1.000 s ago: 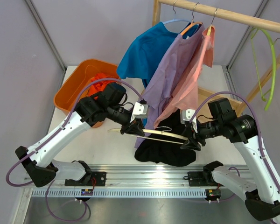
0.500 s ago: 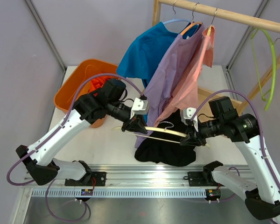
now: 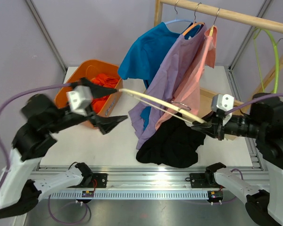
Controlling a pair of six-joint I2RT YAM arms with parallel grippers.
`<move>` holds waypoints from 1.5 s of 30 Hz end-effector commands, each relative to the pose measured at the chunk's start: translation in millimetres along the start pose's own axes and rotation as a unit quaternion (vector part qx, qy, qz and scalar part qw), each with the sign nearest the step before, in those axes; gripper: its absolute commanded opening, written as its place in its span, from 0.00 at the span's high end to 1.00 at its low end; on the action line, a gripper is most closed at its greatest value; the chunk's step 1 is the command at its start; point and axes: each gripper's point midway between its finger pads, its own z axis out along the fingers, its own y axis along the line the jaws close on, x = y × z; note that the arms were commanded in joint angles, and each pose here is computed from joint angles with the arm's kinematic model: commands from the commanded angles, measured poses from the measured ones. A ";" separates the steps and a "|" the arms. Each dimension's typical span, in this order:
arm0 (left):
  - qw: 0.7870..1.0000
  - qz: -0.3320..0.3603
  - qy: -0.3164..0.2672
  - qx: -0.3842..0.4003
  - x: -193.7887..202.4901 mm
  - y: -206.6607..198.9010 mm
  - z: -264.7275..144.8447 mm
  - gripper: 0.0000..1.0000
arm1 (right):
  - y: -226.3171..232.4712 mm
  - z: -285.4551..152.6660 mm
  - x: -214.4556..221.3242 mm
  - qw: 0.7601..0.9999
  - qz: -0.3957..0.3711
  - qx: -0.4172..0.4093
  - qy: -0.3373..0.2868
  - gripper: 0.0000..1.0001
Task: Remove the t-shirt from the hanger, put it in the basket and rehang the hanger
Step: Pass the hanger from the left arm to the right, then hang the hanger back to the clothesline with the right arm
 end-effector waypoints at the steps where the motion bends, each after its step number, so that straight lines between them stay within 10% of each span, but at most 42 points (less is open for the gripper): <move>1: 0.987 -0.011 -0.071 -0.143 -33.3 33.3 -39.2 0.01 | -22.0 -20.0 -45.1 0.995 -0.033 0.085 -0.047 1.00; 12: 0.980 -0.077 -0.050 -0.179 20.3 26.8 -61.8 0.01 | -73.0 -124.8 -140.5 0.912 -0.103 0.374 -0.132 1.00; 26: 0.984 -0.087 -0.021 -0.155 47.1 29.5 -30.2 0.01 | -121.4 -170.8 -57.6 0.809 0.001 0.584 -0.057 1.00; 38: 0.990 -0.075 0.002 -0.123 68.5 24.1 -14.2 0.01 | -164.0 -129.6 15.0 0.800 0.106 0.591 0.000 1.00; 45: 0.992 -0.074 -0.001 -0.105 73.0 18.9 -9.3 0.01 | -174.2 -87.0 17.8 0.837 0.172 0.519 -0.014 1.00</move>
